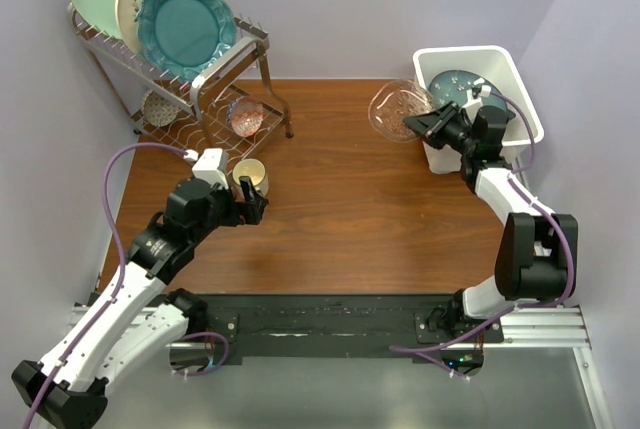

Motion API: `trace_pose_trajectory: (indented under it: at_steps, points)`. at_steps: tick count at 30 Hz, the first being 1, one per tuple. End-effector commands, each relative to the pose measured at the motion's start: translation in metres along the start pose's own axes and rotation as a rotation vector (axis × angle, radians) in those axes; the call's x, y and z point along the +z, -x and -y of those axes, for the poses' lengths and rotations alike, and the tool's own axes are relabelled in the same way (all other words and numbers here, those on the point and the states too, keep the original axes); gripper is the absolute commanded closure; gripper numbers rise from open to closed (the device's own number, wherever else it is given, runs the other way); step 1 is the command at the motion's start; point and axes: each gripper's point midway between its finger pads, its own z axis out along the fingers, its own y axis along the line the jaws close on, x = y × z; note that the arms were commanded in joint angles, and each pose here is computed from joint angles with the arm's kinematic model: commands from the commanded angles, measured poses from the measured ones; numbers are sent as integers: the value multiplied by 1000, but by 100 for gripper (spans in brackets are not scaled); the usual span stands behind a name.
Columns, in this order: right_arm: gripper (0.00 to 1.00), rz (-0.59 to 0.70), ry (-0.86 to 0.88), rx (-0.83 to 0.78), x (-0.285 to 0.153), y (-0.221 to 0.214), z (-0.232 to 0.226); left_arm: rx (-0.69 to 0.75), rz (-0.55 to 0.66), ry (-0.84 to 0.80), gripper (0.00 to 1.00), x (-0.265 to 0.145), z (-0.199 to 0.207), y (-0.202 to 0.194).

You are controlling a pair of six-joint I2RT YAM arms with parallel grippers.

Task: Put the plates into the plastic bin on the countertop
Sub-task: Place the plate in the plastic bin.

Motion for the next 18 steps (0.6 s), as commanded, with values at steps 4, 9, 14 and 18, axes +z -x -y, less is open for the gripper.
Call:
trace_pose_trajectory:
  at_steps: [4, 9, 14, 18]
  points:
    - [100, 105, 71, -9, -10, 45, -19, -9, 23, -13, 0, 1, 2, 8]
    - [100, 132, 75, 12, -15, 57, -14, -7, 22, -16, 0, 1, 3, 8]
    - [100, 144, 84, 46, -19, 70, -8, -6, 19, -15, 1, 2, 3, 7]
    - [100, 156, 92, 54, -22, 80, -7, -7, 11, -9, 1, 5, 1, 6]
